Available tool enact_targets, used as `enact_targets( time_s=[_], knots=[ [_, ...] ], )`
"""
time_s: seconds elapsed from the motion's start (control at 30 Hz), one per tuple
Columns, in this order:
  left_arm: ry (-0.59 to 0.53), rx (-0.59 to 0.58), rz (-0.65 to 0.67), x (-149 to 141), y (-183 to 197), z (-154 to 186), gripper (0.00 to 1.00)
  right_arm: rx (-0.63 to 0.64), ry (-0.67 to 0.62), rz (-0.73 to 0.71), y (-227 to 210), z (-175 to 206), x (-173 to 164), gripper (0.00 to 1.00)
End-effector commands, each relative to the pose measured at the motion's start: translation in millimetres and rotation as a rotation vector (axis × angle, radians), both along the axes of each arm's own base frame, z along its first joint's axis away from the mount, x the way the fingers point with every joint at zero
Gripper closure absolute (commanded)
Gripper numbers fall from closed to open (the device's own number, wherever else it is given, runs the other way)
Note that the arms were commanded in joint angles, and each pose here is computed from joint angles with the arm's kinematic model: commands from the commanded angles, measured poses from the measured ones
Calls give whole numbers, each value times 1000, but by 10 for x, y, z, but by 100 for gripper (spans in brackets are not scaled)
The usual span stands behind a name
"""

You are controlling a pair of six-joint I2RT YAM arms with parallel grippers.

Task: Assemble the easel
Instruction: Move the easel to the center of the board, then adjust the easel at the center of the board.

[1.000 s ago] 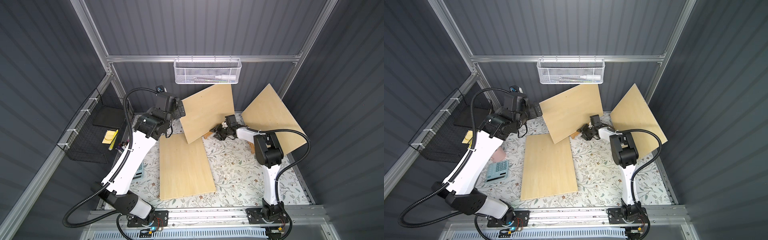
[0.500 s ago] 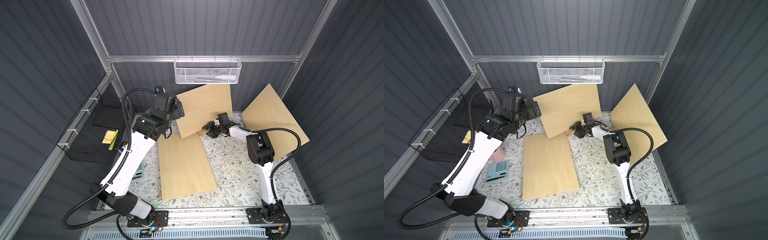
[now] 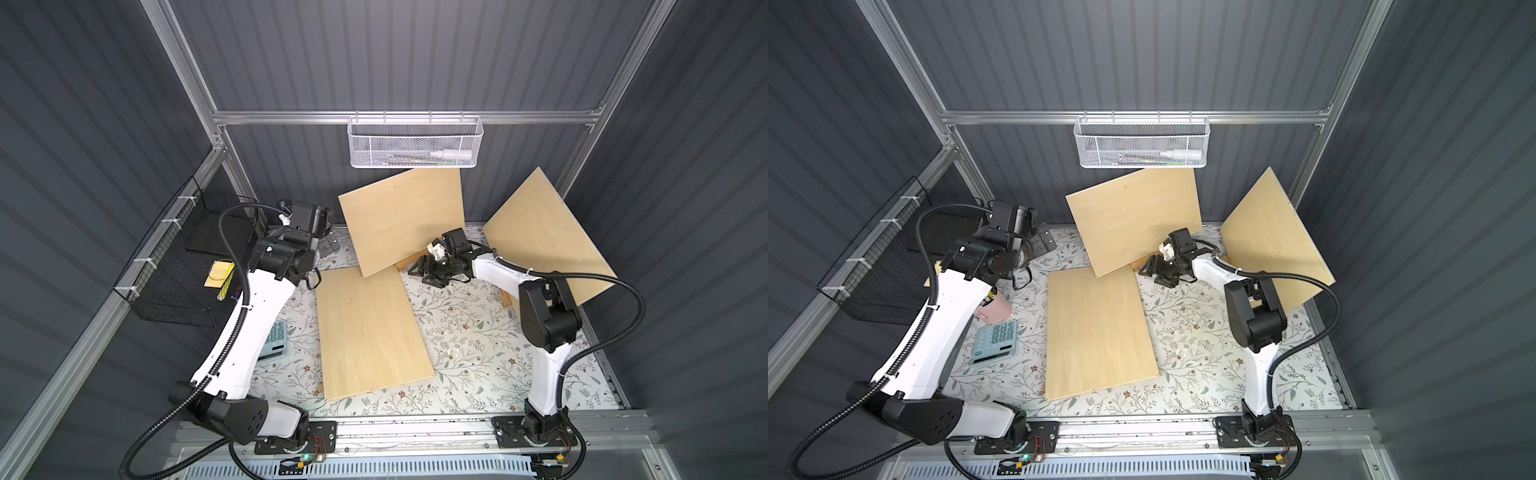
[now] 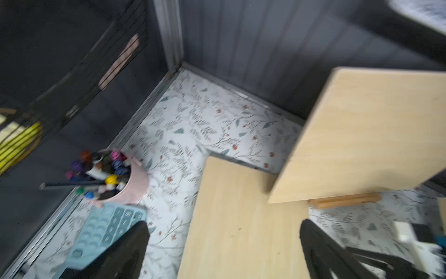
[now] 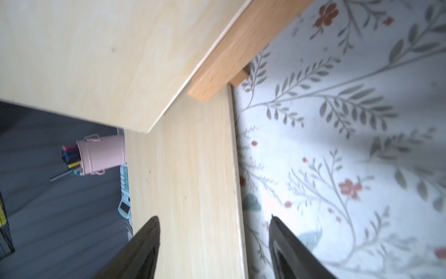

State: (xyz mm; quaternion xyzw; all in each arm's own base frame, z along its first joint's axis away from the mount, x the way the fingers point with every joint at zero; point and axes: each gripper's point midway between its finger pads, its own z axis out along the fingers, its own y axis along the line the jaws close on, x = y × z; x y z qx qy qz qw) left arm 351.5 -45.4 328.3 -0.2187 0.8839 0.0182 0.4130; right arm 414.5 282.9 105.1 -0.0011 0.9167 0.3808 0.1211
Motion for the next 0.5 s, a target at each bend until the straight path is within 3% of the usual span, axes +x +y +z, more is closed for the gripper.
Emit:
enact_targets(
  time_s=[0.0, 0.13, 0.3, 0.47],
  knots=[
    [165, -85, 31, -281, 36, -470, 0, -72, 44, 216, 68, -218, -580, 28],
    [332, -114, -5, -470, -60, -973, 1, -97, 64, 298, 199, -352, -811, 27],
    [426, -67, -2, -728, 42, -1289, 0, -73, 100, 319, 304, -457, -853, 25],
    [557, -99, -24, -1031, 2, -1680, 1, -83, 112, 424, 470, -566, -1006, 24]
  ],
)
